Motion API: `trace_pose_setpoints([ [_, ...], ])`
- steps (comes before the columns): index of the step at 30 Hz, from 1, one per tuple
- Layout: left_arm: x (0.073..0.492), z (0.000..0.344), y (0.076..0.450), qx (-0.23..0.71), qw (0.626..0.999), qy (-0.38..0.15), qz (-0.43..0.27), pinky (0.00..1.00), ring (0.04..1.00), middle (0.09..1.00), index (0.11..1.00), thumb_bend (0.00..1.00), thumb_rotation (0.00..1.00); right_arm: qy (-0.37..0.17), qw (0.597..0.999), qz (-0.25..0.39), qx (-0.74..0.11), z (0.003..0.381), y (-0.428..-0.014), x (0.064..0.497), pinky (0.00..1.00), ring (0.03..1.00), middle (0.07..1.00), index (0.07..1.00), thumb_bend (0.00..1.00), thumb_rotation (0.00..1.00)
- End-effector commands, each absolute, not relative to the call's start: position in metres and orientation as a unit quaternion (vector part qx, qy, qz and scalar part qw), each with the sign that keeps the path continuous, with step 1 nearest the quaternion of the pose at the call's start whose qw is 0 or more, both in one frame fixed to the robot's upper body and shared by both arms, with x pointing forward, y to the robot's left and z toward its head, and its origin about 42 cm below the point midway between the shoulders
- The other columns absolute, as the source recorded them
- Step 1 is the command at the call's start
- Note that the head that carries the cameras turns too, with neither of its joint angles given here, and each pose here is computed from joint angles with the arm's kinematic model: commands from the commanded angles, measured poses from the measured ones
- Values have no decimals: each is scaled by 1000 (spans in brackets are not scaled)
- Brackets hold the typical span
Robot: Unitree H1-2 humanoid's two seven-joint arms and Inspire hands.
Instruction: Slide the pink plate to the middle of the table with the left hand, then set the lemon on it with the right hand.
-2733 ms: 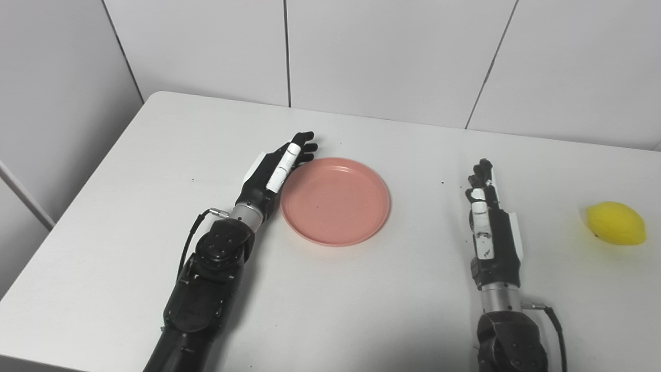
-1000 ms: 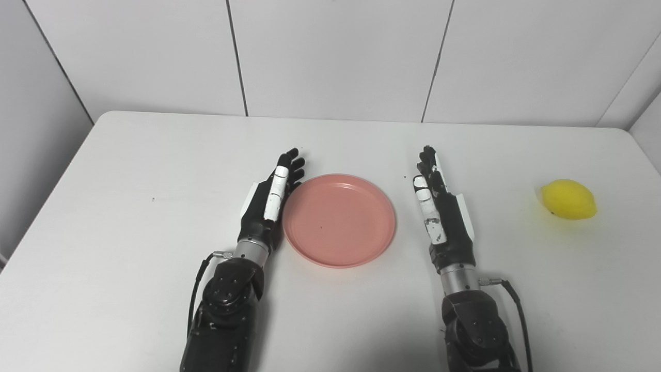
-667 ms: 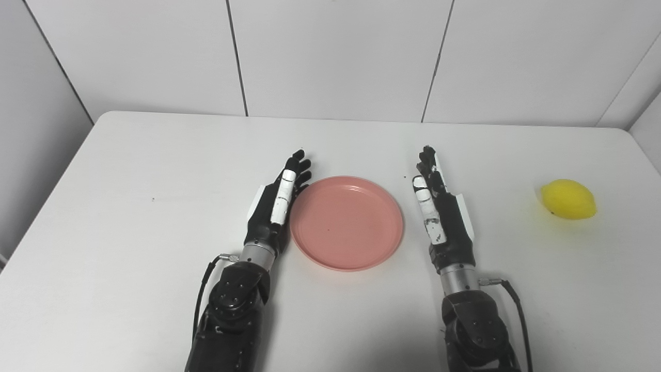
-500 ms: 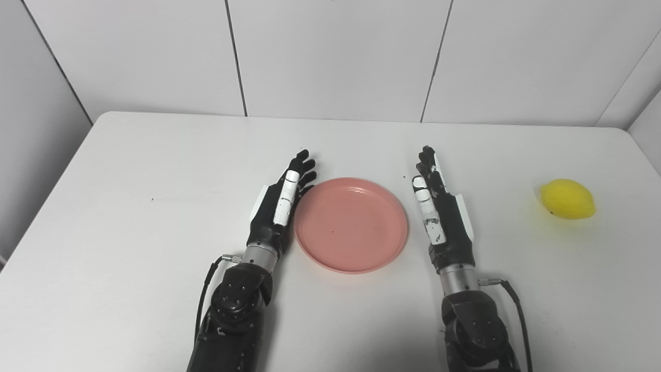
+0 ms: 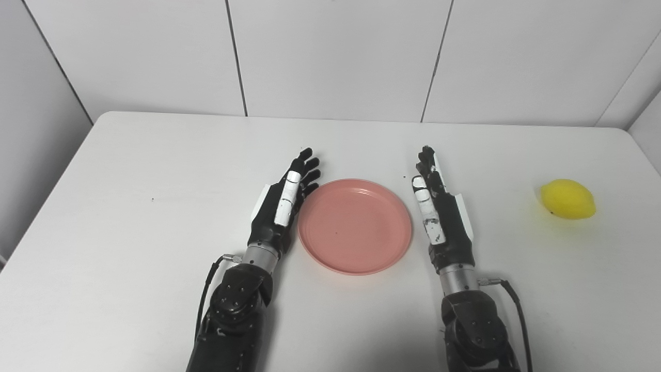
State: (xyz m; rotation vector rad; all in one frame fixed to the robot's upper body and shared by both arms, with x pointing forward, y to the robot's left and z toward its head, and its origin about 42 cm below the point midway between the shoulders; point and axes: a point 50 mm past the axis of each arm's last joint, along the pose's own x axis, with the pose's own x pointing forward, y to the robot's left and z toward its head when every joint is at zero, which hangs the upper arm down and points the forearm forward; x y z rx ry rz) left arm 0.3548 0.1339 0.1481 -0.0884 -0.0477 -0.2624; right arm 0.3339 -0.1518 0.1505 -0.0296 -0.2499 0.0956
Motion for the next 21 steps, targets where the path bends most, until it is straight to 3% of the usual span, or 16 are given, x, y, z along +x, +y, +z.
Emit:
trace_pose_setpoints([
  [1,361,162,132,-45,988,-58,-135,911,926,929,915,696,1000,-163,986,44,-2,169,-147,340,1000,1000,1000,998,746,926],
  [12,371,156,146,-23,992,-64,-111,925,939,938,930,658,1000,-203,977,-12,-64,191,-174,344,999,970,954,949,713,890],
  [16,373,153,154,-28,992,-63,-103,932,936,939,935,680,1000,-221,969,-42,-98,203,-188,346,967,962,953,937,660,842],
  [21,374,152,157,-36,992,-65,-100,939,937,934,934,662,1000,-227,957,-82,-161,215,-214,345,920,942,932,932,688,857],
])
